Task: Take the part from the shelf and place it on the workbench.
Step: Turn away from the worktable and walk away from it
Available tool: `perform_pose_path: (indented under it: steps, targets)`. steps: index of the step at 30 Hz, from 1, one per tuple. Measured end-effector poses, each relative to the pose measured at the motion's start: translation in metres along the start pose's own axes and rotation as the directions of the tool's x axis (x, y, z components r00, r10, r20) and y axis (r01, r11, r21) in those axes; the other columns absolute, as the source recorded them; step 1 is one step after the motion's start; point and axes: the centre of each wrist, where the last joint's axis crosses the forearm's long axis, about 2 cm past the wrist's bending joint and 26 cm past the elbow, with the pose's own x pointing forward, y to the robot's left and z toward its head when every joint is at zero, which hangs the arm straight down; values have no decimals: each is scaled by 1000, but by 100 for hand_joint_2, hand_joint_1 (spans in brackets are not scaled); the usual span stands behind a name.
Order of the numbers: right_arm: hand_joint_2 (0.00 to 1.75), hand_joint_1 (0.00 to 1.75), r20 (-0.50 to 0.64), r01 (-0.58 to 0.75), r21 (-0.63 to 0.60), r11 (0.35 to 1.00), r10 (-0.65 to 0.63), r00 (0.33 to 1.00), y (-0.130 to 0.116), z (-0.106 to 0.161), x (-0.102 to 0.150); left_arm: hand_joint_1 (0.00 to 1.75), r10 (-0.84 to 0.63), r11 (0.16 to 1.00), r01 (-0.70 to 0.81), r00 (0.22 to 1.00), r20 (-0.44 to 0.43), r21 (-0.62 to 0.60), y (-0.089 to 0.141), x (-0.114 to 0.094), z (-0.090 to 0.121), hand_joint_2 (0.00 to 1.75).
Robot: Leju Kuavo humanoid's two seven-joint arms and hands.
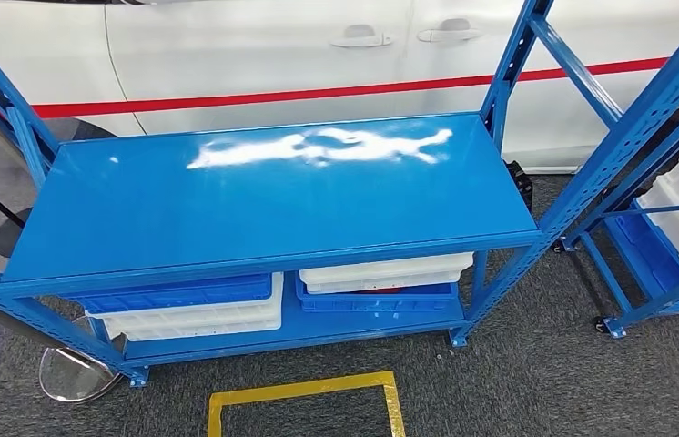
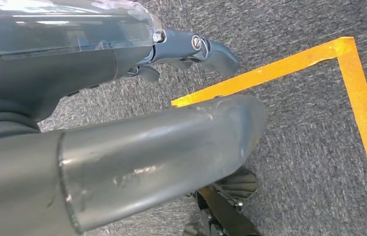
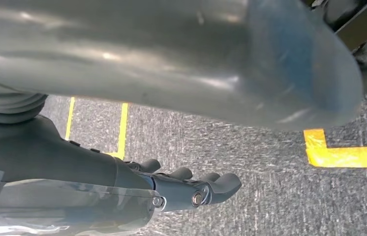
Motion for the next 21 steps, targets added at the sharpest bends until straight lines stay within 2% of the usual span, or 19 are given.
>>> perform_pose_path:
  steps: [4,8,9,10,13,14,21]
  targets:
    - [0,0,3,0,-2,1000,0,1000,-1,0,2,0,0,1000,0,1000,2,-2,-2,1,0,0]
    - [175,0,1,3,-2,1000,-3,1000,0,0,2,0,-2,1000,2,1000,2,6,-1,2,-1,0]
    - [175,0,-2,6,-3,1000,-6,1000,0,0,2,0,-4,1000,4,1000,1,11,-1,2,-1,0]
    - [131,0,-5,11,-5,1000,-11,1000,0,0,1,0,-6,1000,6,1000,0,18,-1,2,-1,0]
    - [0,0,-12,25,-11,1000,-25,1000,0,0,1,0,-18,999,19,1000,-9,48,0,2,-1,131]
    - [0,0,-13,29,-12,1000,-29,999,0,0,1,0,-22,998,23,1000,-11,57,0,2,-1,175]
    - [0,0,-12,40,-12,999,-40,999,-2,-1,3,0,-35,996,37,999,-29,85,-2,3,0,175]
